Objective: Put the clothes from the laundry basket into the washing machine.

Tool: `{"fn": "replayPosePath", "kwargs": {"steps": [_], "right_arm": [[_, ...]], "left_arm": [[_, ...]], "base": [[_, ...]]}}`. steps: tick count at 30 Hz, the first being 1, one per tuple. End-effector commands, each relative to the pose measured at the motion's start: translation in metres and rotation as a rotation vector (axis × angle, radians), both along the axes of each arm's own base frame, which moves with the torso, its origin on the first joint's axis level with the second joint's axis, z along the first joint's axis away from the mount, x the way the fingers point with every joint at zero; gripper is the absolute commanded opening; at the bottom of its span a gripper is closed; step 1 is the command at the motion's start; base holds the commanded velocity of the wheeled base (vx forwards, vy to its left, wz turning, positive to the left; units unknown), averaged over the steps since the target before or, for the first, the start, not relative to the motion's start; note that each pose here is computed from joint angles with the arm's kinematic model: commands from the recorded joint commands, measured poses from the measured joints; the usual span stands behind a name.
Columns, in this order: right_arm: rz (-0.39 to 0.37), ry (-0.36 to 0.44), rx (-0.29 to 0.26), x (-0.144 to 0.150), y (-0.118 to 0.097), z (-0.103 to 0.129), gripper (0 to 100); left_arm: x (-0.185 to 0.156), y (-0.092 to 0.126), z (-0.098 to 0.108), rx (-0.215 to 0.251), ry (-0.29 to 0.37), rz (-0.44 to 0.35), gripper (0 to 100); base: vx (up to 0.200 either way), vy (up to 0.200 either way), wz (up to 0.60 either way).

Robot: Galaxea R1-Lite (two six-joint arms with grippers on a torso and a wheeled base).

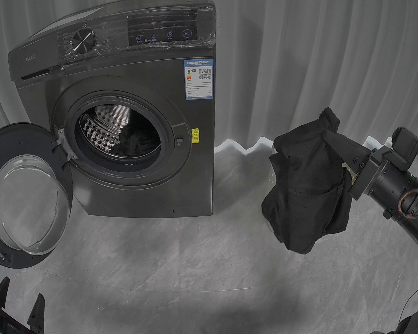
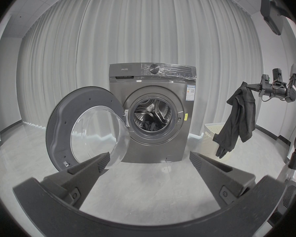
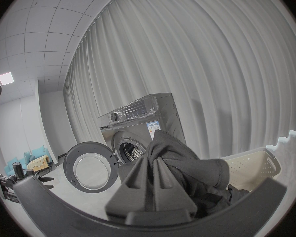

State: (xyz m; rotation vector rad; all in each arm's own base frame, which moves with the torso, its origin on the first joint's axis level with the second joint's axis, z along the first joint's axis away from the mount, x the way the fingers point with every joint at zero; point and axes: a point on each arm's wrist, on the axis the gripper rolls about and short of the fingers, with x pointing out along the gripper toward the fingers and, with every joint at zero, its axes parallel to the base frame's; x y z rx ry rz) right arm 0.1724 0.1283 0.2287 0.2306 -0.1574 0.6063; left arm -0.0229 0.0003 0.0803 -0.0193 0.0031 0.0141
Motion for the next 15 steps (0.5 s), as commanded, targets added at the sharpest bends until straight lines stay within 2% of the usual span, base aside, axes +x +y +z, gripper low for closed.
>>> {"fn": "replayPosePath", "kwargs": {"steps": [1, 15], "right_arm": [[0.001, 0.002, 0.000, 0.0003, 0.0004, -0.0005, 0], [0.001, 0.006, -0.003, 0.0005, 0.0006, -0.0014, 0]], "left_arm": [[0.0000, 0.0000, -0.0048, -0.001, 0.000, 0.001, 100], [0.0000, 0.0000, -0.0048, -0.001, 0.000, 0.001, 100]], "base": [[0.000, 0.200, 0.00], [0.000, 0.200, 0.00]]}}
